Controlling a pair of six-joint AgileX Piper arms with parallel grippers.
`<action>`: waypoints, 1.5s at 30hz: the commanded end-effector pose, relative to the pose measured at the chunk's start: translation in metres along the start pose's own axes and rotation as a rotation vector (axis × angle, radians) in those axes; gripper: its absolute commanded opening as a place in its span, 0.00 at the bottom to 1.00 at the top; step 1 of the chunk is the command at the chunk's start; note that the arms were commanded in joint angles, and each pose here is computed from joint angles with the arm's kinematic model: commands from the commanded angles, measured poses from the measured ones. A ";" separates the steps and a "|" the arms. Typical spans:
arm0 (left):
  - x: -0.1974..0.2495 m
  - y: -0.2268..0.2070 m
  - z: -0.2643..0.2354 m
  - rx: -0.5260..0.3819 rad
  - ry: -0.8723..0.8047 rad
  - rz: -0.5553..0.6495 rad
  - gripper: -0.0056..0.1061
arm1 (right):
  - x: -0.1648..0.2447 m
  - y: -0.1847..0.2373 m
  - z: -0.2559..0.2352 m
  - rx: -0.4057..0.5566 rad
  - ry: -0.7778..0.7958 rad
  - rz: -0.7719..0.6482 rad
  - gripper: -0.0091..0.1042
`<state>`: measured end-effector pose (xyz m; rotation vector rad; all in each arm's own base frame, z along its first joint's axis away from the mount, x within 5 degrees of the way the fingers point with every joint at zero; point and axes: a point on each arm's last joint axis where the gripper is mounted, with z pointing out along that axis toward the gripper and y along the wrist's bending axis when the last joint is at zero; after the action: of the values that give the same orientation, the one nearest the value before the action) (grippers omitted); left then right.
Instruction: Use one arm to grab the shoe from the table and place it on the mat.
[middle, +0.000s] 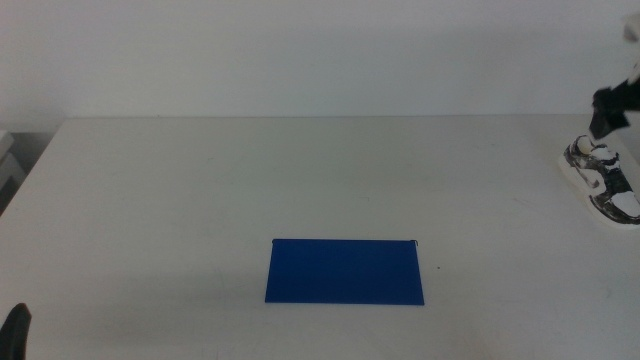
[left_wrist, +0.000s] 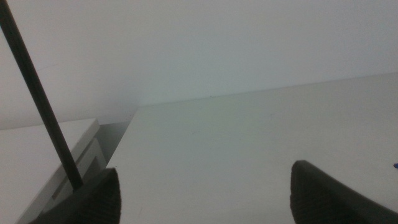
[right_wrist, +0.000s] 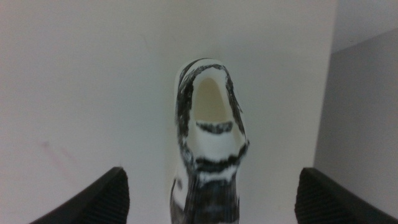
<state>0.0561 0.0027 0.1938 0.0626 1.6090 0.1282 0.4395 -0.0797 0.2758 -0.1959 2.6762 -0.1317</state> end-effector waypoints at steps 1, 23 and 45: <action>-0.006 0.000 -0.001 0.000 -0.084 -0.014 0.89 | -0.012 -0.009 -0.016 0.046 -0.116 -0.034 0.89; -0.006 0.000 -0.001 0.000 -0.084 -0.014 0.89 | 0.001 -0.011 0.064 -0.017 0.022 -0.018 0.04; -0.006 0.000 -0.001 0.000 -0.084 -0.014 0.89 | -0.021 0.109 -0.079 -0.094 -0.061 -0.035 0.05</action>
<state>0.0561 0.0027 0.1938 0.0626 1.6090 0.1282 0.4239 0.0242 0.3018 -0.2644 2.7334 0.0077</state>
